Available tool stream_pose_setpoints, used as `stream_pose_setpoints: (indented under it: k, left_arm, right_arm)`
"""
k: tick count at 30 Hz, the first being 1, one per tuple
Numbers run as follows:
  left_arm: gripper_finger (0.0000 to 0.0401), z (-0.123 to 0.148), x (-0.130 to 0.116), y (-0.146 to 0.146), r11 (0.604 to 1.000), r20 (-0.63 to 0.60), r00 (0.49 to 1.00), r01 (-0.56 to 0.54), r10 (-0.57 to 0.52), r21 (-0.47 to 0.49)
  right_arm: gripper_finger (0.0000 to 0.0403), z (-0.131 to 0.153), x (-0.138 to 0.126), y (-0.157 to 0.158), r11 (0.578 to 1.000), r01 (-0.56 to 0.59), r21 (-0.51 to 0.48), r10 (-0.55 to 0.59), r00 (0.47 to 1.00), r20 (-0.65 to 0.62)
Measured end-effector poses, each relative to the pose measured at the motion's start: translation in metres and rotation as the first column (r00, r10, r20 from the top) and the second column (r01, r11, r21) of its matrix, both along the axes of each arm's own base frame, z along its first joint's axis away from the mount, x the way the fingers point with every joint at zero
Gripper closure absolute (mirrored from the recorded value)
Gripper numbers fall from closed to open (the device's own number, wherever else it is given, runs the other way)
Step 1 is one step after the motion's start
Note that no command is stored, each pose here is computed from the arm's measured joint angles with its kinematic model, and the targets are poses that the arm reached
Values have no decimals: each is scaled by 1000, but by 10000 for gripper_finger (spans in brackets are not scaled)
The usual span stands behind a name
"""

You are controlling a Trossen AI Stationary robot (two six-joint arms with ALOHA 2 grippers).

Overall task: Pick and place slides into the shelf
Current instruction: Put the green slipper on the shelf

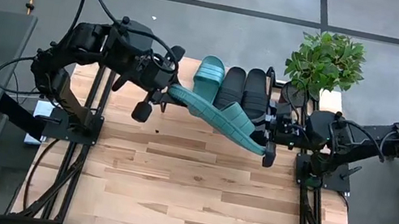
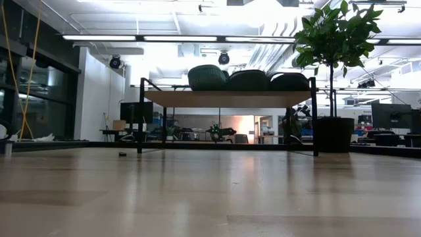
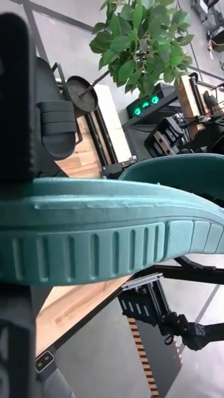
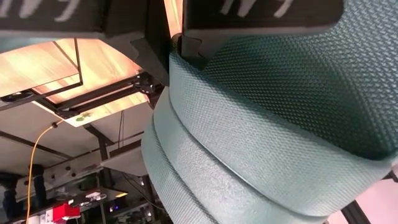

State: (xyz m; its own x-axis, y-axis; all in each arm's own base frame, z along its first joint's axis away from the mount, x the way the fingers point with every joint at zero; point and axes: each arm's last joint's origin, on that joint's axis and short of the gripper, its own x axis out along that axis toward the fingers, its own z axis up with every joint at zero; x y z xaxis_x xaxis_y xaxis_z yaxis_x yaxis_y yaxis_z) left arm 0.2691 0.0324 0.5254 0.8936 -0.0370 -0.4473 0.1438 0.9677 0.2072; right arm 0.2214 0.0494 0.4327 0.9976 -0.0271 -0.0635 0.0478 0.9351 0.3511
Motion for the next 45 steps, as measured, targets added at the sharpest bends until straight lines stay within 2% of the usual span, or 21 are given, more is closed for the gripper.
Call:
stream_pose_setpoints:
  k: [5, 9, 15, 21, 29, 36, 45]
  left_arm:
    - [329, -1, 0, 0, 1000, -5, 1000, -6, 6, 3]
    - [319, -3, -1, 1, 1000, -38, 999, -21, 21, 5]
    - [338, -4, -6, 1, 999, -58, 997, -43, 44, 16]
    - [332, 0, -15, -5, 994, -52, 994, -96, 99, 59]
    - [333, 4, -26, -25, 970, -46, 983, -166, 177, 178]
    - [330, 8, -36, -38, 941, -22, 968, -238, 250, 239]
    - [334, 9, -48, -45, 879, -2, 927, -356, 376, 317]
  right_arm:
    - [389, -1, 0, 0, 1000, 9, -23, -9, 1000, -6]
    - [348, -2, 0, -1, 999, 45, -28, -45, 999, -18]
    - [280, -4, 0, -4, 991, 126, -42, -127, 991, -33]
    - [242, -4, -4, -7, 977, 206, -52, -208, 977, -47]
    - [233, 3, -17, -16, 961, 269, -57, -271, 962, -35]
    - [233, 25, -29, -28, 949, 309, -63, -312, 949, -45]
    - [233, 52, -51, -36, 910, 398, -115, -406, 912, -59]
